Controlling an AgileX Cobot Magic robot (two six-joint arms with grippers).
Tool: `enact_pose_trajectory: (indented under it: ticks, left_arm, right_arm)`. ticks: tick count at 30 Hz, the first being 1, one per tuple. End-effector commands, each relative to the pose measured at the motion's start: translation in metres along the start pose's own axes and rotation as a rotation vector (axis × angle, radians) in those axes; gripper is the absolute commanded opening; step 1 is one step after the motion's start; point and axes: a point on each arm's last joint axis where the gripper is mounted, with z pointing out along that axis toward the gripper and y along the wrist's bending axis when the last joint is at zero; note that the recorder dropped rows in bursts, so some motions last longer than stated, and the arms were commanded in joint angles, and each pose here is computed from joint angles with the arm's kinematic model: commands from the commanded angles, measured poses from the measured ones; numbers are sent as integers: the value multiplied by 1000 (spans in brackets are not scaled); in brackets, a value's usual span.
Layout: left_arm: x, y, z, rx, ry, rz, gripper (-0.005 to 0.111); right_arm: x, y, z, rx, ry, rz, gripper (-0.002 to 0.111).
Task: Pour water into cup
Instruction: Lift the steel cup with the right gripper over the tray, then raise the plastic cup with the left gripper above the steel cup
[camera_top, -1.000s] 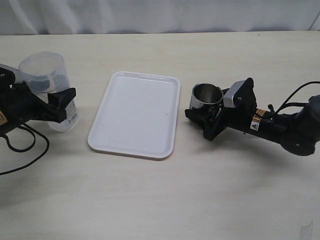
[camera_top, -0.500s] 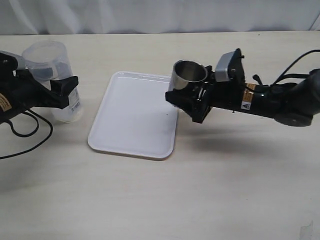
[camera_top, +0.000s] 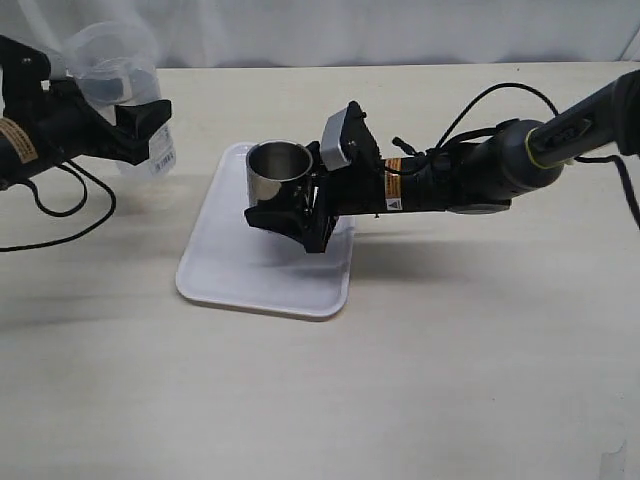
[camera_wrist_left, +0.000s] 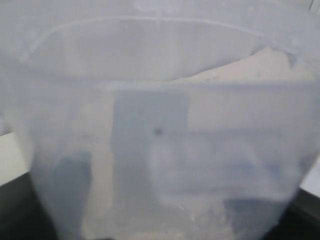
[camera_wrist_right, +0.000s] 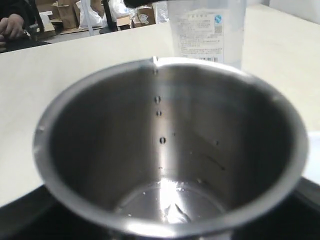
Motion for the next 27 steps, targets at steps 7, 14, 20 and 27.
enact_pose_trajectory:
  ticks: [7, 14, 20, 27]
  left_arm:
    - [-20, -27, 28, 85, -9, 209, 0]
    - [-19, -33, 30, 104, 1, 274, 0]
    - [-19, -33, 30, 102, 6, 364, 0]
    - [-16, -33, 30, 110, 27, 456, 0]
  right_arm:
    - [10, -8, 12, -16, 9, -19, 4]
    - [0, -16, 15, -25, 15, -22, 4]
    - [-3, -4, 34, -45, 49, -90, 4]
    - [-12, -6, 47, 49, 42, -74, 4]
